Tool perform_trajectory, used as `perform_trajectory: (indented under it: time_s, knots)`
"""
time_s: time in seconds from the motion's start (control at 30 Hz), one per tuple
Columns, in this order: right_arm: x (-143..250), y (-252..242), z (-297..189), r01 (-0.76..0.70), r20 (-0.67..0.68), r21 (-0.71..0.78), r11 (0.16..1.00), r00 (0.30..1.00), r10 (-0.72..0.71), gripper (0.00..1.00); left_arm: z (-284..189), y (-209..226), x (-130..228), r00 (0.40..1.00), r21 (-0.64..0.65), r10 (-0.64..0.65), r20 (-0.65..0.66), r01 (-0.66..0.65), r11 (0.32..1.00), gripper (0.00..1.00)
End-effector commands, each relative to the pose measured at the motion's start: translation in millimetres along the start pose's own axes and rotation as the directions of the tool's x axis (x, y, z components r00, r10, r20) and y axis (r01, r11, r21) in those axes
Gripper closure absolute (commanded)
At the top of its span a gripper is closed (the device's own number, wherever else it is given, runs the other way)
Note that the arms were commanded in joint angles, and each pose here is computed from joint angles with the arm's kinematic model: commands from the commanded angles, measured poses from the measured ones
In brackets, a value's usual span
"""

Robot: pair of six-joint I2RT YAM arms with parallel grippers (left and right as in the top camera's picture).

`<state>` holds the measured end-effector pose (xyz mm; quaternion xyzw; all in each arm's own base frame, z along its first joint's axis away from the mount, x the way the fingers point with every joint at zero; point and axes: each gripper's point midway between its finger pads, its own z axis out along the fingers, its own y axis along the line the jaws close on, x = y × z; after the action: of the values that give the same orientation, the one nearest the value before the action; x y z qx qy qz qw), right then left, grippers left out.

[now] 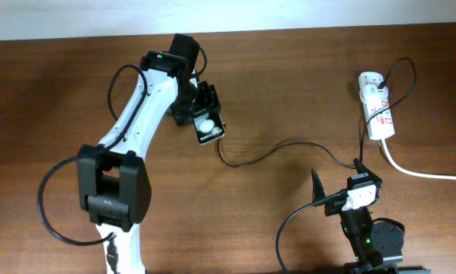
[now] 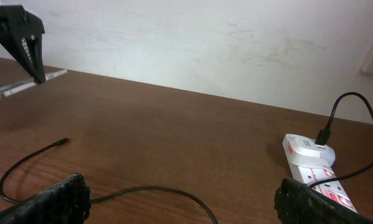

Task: Plug charger to phone and switch on socket
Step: 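Lift the phone with the left gripper and tilt it upright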

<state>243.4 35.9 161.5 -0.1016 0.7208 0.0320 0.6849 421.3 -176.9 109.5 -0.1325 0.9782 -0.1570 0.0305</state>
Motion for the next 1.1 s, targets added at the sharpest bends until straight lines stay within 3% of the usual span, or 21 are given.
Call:
perform_trajectory:
  time_s: [0.0, 0.5, 0.9, 1.07]
  knots:
    - [2, 4, 0, -0.005, -0.002, -0.02, 1.0, 1.0, 0.005, 0.01, -40, -19, -2, 0.997, 0.074, 0.004, 0.072, -0.009, 0.997, 1.0]
    - [2, 4, 0, -0.005, -0.001, -0.02, 1.0, 1.0, 0.005, 0.01, -50, -28, 11, 0.999, 0.128, 0.011, 0.034, -0.015, 0.992, 1.0]
    - [2, 4, 0, -0.005, -0.002, -0.02, 1.0, 1.0, 0.005, 0.01, -50, -27, 12, 0.98, 0.128, -0.197, 0.002, 0.195, 0.972, 1.0]
    - [2, 4, 0, -0.005, -0.001, -0.02, 1.0, 1.0, 0.005, 0.01, -49, -26, 14, 0.931, 0.117, -0.364, -0.027, 0.365, 0.924, 1.0]
